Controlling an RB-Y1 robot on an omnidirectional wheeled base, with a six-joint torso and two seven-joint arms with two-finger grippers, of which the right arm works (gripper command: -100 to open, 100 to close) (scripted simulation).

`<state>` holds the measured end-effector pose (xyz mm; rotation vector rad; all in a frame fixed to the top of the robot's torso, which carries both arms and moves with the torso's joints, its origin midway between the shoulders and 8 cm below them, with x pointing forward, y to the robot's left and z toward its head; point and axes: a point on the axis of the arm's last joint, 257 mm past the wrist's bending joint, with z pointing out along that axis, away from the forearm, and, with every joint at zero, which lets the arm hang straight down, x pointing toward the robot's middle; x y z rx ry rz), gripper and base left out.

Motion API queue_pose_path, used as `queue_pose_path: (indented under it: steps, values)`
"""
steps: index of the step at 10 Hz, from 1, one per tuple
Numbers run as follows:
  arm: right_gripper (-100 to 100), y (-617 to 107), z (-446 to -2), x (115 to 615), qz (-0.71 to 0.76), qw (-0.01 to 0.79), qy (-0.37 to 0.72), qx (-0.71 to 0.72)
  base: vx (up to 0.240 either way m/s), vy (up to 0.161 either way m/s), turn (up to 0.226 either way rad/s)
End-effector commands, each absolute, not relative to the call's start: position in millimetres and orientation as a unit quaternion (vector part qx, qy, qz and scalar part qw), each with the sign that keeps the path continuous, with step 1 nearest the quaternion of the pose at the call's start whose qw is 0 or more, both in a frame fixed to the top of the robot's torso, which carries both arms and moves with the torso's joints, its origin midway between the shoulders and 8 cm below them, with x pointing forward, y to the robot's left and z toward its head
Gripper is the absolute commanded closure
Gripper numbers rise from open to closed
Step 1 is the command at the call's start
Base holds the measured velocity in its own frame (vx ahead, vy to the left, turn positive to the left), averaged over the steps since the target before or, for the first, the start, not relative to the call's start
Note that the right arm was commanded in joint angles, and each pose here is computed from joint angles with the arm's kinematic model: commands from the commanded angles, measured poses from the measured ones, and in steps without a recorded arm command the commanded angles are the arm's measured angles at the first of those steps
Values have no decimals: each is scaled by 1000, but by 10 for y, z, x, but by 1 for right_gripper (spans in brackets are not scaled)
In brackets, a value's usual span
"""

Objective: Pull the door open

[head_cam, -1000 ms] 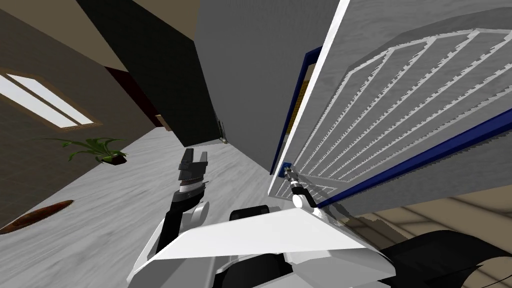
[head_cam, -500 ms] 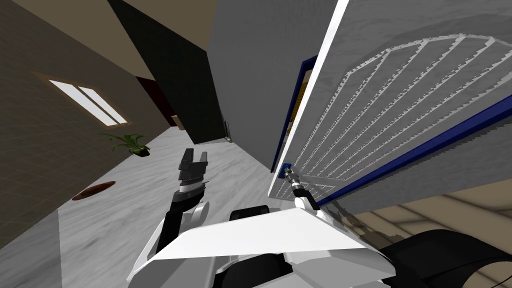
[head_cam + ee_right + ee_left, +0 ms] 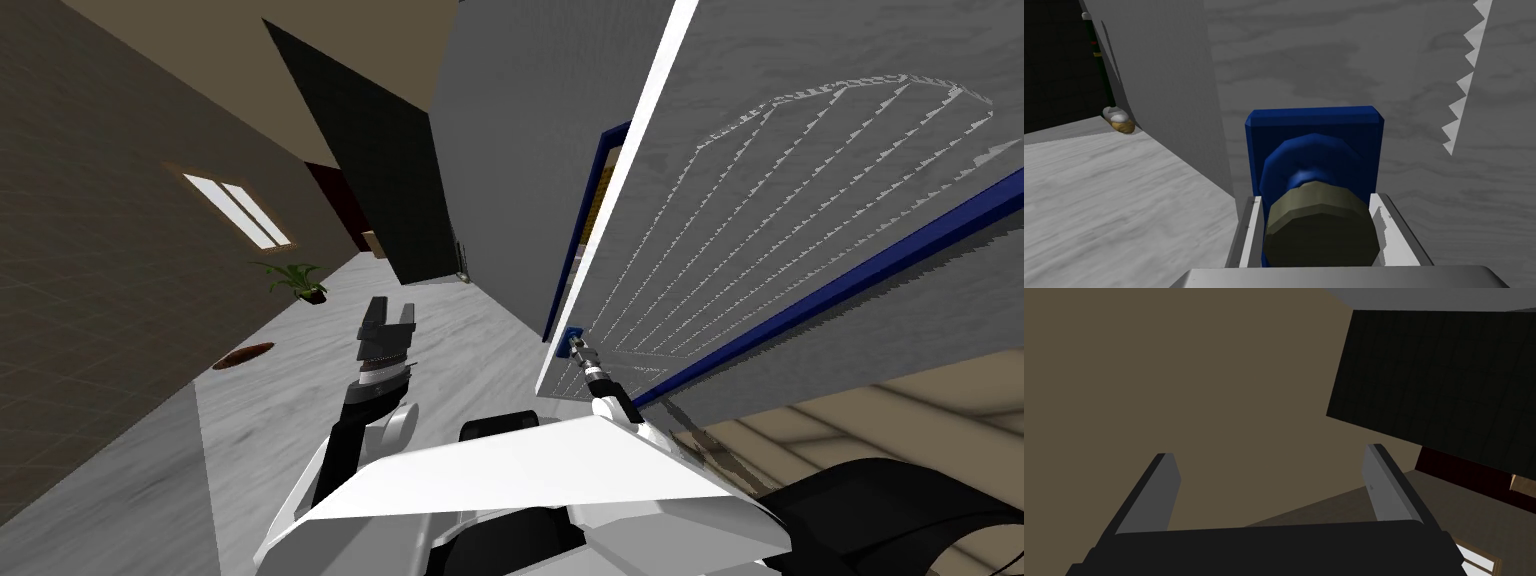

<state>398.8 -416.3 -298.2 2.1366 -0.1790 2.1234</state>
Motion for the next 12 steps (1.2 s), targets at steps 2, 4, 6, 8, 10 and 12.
queue_pose_path:
  steps: [2,4,6,8,10,12]
  values:
    - [100,-4140,-2974,3958,704,56,-54,706,-188,-44,110]
    - [100,-4129,-2969,3924,705,51,-49,706,-208,-41,141]
    - [100,-4116,-2965,3887,706,45,-44,706,-199,-60,131]
    - [100,-4104,-2963,3854,706,40,-39,706,-207,-53,127]
    - [100,-4111,-2962,3849,706,40,-38,706,-151,-21,74]
    - [100,-4098,-2976,3808,705,35,-33,708,-167,-45,124]
